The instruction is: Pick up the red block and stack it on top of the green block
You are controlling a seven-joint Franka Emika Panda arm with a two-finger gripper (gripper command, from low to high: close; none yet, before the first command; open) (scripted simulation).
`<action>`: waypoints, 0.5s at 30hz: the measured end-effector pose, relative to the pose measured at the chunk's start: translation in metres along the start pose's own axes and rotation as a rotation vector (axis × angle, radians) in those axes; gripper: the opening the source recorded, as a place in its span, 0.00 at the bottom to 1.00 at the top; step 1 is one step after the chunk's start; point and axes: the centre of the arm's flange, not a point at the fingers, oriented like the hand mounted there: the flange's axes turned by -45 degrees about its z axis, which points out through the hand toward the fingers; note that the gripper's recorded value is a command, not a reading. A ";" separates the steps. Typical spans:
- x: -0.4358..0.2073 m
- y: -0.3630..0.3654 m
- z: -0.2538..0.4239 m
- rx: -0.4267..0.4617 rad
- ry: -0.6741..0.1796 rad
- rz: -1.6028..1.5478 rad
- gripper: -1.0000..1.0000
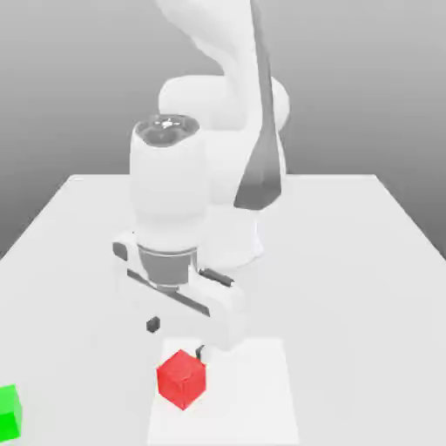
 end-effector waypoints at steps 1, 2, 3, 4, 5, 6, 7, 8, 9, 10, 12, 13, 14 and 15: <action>0.000 0.000 0.011 -0.001 -0.002 0.001 0.50; -0.001 0.000 0.023 -0.001 -0.003 0.001 0.50; -0.002 0.001 0.034 -0.001 -0.003 0.002 0.50; -0.002 0.001 0.040 -0.002 -0.003 0.002 0.00; -0.002 0.001 0.040 -0.002 -0.003 0.002 0.00; -0.002 0.001 0.040 -0.002 -0.003 0.002 0.00; -0.002 0.001 0.040 -0.002 -0.002 0.002 0.00; -0.002 0.001 0.040 -0.001 -0.002 0.002 0.00; -0.002 0.001 0.040 -0.001 -0.001 0.002 0.00; -0.002 0.001 0.043 -0.001 -0.002 0.001 0.00; -0.001 0.001 0.031 -0.001 -0.002 0.002 0.00; -0.001 0.000 0.022 -0.001 -0.002 0.002 0.00; -0.001 0.000 0.012 -0.001 -0.002 0.003 0.00; -0.001 0.000 0.001 -0.001 -0.002 0.002 0.00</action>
